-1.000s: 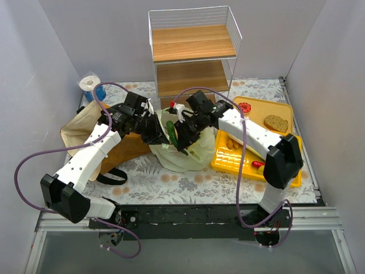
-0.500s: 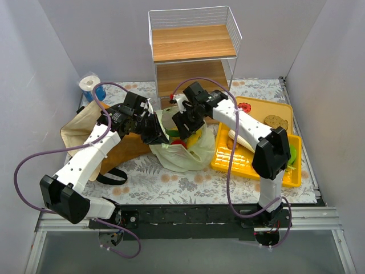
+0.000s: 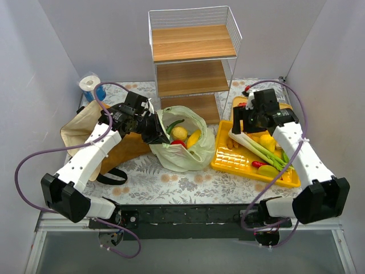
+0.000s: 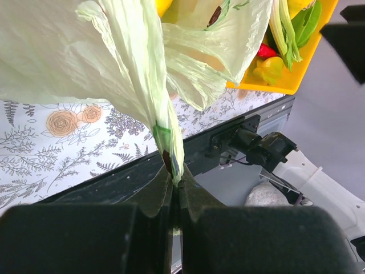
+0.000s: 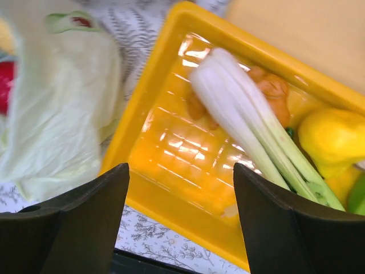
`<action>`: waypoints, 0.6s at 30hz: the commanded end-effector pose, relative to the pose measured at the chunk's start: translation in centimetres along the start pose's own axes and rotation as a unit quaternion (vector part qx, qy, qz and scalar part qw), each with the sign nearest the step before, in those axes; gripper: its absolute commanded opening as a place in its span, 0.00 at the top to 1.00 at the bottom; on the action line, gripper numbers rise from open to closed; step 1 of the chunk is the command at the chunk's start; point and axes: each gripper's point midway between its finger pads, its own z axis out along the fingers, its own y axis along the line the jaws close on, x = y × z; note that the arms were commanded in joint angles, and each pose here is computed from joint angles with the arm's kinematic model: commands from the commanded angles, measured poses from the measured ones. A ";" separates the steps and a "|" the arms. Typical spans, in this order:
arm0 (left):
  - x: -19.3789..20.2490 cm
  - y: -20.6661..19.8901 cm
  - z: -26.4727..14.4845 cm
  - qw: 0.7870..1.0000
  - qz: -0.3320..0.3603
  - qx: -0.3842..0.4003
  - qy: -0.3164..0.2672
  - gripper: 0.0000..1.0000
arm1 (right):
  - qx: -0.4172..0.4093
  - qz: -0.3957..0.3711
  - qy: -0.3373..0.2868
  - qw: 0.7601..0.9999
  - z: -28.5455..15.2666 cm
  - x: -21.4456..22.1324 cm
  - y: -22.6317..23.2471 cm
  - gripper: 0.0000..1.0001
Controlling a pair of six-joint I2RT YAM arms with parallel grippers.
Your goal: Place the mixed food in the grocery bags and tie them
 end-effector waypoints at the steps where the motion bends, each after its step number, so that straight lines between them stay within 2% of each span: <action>1: -0.6 -1.0 -0.4 1.000 0.017 0.019 -0.005 1.00 | 0.061 0.095 0.008 0.994 1.2 -0.9 -5.4 0.22; 2: -0.7 -1.1 -0.6 1.000 0.018 0.019 -0.010 1.00 | 0.063 0.100 0.006 0.993 1.3 -1.0 -6.0 0.25; 4: -0.8 -1.1 -0.7 1.000 0.020 0.018 -0.014 1.00 | 0.086 0.111 0.018 0.990 1.6 -0.5 -7.4 0.26; 8: -1.0 -0.8 -0.8 0.999 0.020 0.010 -0.023 1.00 | 0.109 0.132 0.086 0.981 2.9 4.2 -8.2 0.27; 10: -1.0 -0.8 -0.7 1.000 0.019 0.009 -0.022 1.00 | 0.108 0.154 0.088 0.978 2.9 5.4 -7.8 0.27; 15: -0.8 -0.8 -0.5 1.000 0.020 0.013 -0.015 1.00 | 0.105 0.210 0.058 0.970 2.9 6.9 -9.6 0.28; 17: -0.8 -0.8 -0.4 1.000 0.020 0.014 -0.012 1.00 | 0.113 0.239 0.042 0.964 2.5 6.3 -12.4 0.27; 18: -0.7 -0.8 -0.4 1.000 0.021 0.015 -0.011 1.00 | 0.109 0.233 0.011 0.966 2.2 4.1 -13.3 0.25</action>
